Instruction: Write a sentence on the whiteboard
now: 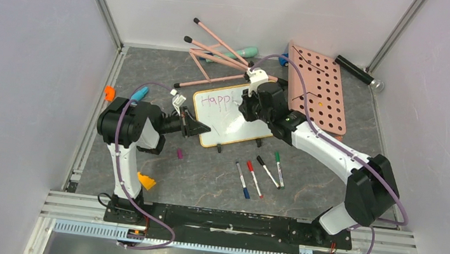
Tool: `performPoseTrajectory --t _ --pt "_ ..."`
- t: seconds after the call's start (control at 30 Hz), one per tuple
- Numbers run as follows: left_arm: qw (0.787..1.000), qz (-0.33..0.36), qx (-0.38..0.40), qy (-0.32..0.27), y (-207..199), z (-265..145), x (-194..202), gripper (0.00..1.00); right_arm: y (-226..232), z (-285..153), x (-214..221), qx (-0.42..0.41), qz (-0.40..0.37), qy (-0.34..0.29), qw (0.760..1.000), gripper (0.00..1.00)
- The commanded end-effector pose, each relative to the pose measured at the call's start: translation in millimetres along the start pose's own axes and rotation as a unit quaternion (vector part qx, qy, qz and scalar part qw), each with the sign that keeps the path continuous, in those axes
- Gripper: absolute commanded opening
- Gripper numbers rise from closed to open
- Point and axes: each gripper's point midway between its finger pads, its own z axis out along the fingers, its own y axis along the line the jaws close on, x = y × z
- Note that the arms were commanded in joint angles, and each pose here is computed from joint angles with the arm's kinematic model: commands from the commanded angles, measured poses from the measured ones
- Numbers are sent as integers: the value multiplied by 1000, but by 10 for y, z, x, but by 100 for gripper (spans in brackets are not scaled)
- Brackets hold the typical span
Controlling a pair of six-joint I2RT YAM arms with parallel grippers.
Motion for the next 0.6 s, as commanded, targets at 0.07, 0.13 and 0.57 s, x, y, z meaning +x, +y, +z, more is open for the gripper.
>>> performPoseTrajectory --t 0.07,0.13,0.57 --pt "996 92 -13 -8 119 -8 36 8 -2 -70 -53 -2 0 -12 1000 0" --pt "996 92 -14 -8 120 -8 34 8 -3 -89 -97 -2 1 -16 1000 0" --pt "996 92 -14 -7 120 -8 41 8 10 -262 -414 -2 -5 -58 998 0"
